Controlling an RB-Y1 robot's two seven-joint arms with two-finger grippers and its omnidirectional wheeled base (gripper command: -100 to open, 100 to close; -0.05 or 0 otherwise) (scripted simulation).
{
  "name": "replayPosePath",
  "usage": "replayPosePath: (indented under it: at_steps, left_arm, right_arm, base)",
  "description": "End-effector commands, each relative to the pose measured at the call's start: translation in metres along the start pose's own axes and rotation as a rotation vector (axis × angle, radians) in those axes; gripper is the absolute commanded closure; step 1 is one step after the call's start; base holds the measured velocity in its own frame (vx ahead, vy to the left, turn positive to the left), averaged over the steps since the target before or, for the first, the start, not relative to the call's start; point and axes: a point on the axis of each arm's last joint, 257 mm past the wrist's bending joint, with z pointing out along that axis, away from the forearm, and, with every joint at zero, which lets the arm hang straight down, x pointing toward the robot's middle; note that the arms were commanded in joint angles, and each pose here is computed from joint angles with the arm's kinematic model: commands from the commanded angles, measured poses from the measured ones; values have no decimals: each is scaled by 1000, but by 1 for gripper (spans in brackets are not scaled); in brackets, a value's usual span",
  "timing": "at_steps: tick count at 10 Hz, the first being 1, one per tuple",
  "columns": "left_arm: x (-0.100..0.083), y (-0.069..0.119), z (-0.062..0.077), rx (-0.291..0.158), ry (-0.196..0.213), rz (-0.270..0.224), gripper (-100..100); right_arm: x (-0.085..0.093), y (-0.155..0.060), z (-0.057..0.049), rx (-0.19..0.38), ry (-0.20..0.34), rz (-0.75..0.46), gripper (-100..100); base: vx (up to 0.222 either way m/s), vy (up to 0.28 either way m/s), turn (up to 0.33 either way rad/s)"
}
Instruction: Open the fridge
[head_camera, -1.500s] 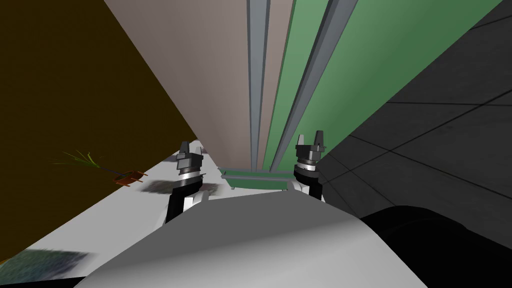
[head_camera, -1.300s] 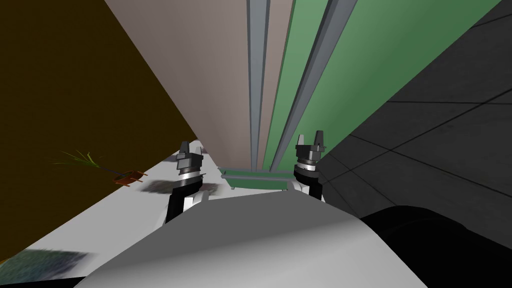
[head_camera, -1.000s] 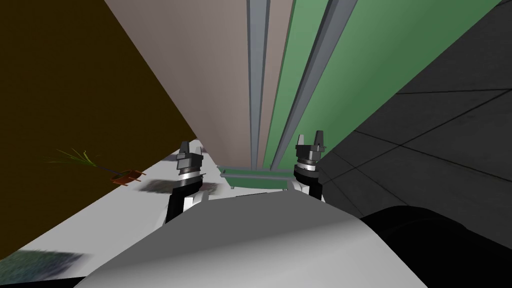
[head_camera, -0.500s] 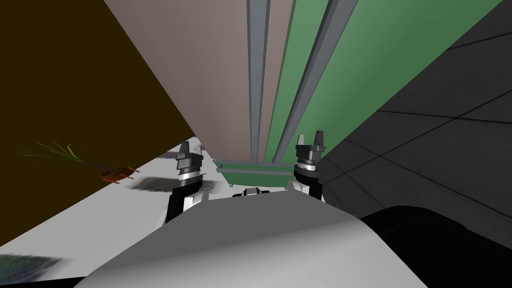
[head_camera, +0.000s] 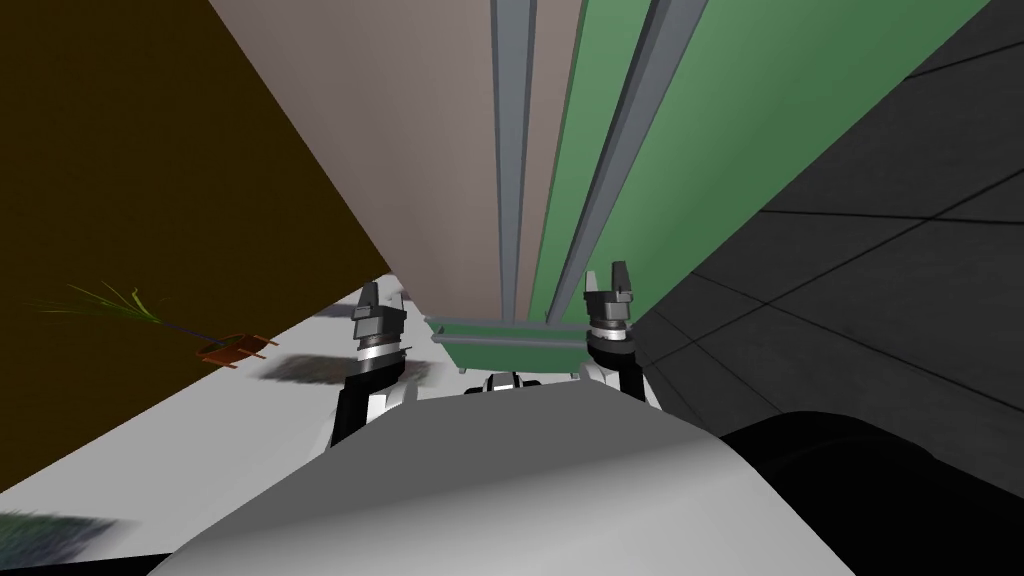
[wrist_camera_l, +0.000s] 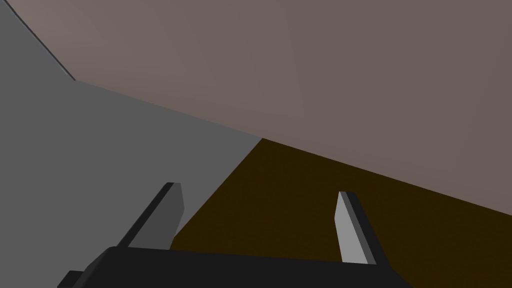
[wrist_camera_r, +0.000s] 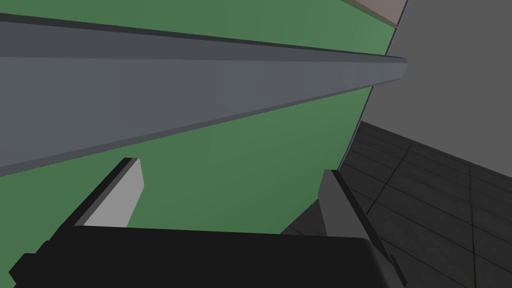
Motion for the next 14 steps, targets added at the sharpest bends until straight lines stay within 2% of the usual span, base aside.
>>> replayPosePath:
  at_steps: [1,3,4,9,12,13,14]
  left_arm:
    - [0,0,0,0,0,0,0]
    - [0,0,0,0,0,0,0]
    - [0,0,0,0,0,0,0]
    - [0,0,0,0,0,0,0]
    - [0,0,0,0,0,0,0]
    - [0,0,0,0,0,0,0]
    - [0,0,0,0,0,0,0]
  right_arm:
    - [21,-21,-6,51,103,-117,-100]
    - [33,-38,-11,90,165,-218,-100]
    - [34,-38,-12,89,170,-225,-100]
    - [56,-73,-26,159,292,-460,-100]
    - [62,-83,-31,170,331,-538,-100]
    - [66,-92,-35,184,361,-600,-100]
    - [66,-92,-36,184,363,-604,-100]
  base:
    - [-22,12,18]
    - [-4,10,7]
    - [4,9,11]
    - [3,5,11]
    - [2,3,10]
    - [5,6,18]
    - [0,0,0]
